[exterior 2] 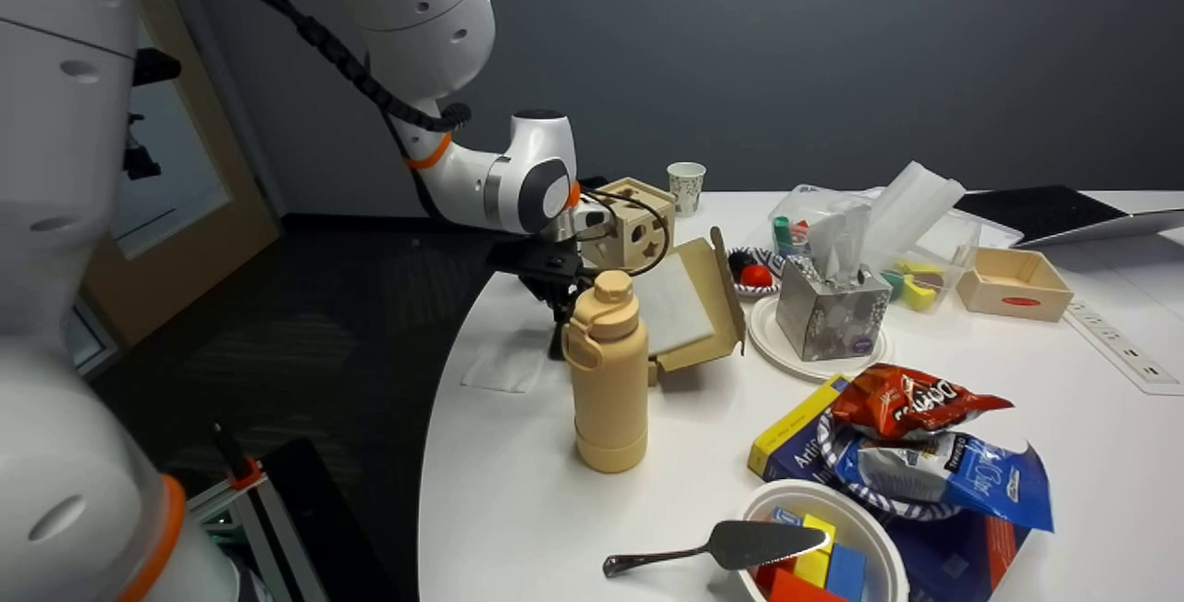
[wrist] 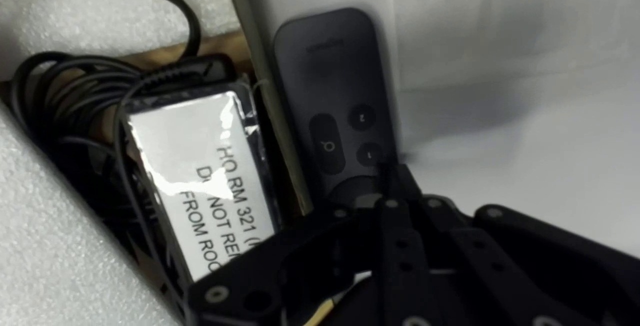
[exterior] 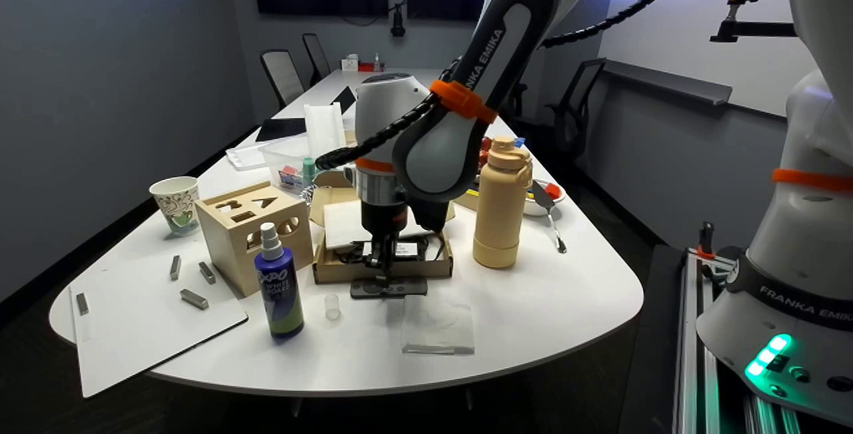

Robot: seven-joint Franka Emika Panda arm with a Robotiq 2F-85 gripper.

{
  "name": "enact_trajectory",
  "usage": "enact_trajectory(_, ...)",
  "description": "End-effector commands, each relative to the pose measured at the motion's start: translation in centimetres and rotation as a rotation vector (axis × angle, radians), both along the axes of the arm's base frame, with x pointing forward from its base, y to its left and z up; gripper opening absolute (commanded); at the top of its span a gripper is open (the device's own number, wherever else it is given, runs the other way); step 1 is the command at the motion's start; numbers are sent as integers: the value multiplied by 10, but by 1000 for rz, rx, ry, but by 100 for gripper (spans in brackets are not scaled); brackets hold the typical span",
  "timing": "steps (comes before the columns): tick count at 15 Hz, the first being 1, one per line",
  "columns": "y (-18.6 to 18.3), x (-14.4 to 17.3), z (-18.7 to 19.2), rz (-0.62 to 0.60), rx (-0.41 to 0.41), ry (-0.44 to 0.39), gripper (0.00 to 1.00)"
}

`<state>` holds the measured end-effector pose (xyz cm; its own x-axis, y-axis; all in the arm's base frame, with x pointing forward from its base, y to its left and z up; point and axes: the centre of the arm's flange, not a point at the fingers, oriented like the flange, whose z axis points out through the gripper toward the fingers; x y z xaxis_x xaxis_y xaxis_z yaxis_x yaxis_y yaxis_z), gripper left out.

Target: Press a button on the grey remote control.

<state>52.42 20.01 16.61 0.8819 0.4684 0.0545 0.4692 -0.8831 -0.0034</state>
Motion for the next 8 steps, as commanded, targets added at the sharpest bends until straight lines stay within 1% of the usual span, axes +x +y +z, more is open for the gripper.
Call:
enact_trajectory(1,5,15,-7,33,-21,-28,0)
enact_trajectory(8,6,23,-12,56,-46,-45,0)
